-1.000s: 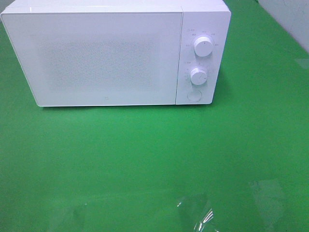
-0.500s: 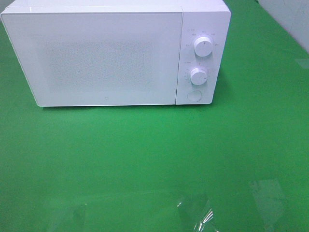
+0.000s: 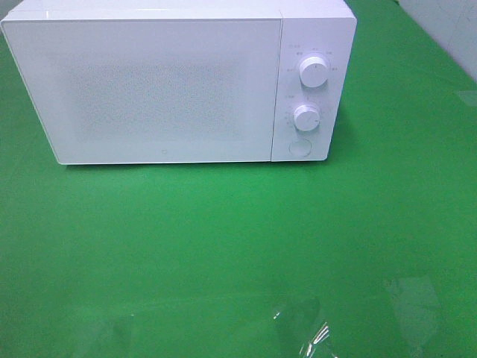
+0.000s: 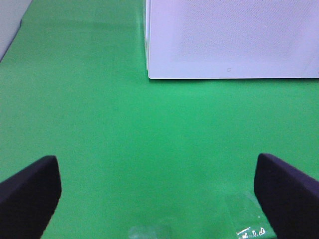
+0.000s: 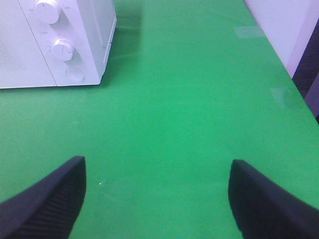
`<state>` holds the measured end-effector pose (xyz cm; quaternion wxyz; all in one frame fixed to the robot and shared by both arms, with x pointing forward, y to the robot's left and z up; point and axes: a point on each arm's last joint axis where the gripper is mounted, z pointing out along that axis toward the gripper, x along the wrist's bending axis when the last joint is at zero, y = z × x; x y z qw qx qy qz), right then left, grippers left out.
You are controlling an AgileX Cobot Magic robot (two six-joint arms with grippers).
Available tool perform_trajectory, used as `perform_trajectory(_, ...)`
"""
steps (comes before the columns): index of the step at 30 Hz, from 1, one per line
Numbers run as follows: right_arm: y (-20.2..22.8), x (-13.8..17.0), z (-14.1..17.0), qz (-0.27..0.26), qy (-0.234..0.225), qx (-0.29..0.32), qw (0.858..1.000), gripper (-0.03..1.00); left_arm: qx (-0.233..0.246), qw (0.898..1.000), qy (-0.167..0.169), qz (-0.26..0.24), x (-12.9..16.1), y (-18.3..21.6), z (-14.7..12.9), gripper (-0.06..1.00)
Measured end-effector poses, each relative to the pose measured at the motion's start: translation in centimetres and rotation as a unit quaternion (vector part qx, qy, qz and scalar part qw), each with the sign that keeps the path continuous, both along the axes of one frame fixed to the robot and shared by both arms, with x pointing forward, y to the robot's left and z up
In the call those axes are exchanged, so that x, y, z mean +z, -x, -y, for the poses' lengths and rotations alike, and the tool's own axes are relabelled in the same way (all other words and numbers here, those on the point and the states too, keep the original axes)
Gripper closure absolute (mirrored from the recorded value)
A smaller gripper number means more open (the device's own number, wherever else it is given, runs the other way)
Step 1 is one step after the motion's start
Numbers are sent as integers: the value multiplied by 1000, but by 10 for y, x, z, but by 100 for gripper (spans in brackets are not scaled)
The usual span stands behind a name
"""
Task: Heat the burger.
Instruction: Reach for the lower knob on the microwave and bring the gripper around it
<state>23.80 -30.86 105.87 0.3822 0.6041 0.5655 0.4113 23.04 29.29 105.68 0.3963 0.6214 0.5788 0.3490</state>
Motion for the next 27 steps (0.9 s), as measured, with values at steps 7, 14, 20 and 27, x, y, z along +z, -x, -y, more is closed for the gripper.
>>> perform_trajectory(7, 0, 0, 0, 0, 0, 0, 1000, 21, 0, 1000, 0, 0, 0, 0, 0, -2)
perform_trajectory(14, 0, 0, 0, 0, 0, 0, 1000, 21, 0, 1000, 0, 0, 0, 0, 0, -2)
perform_trajectory(20, 0, 0, 0, 0, 0, 0, 1000, 21, 0, 1000, 0, 0, 0, 0, 0, -2)
perform_trajectory(27, 0, 1, 0, 3, 0, 0, 1000, 21, 0, 1000, 0, 0, 0, 0, 0, -2)
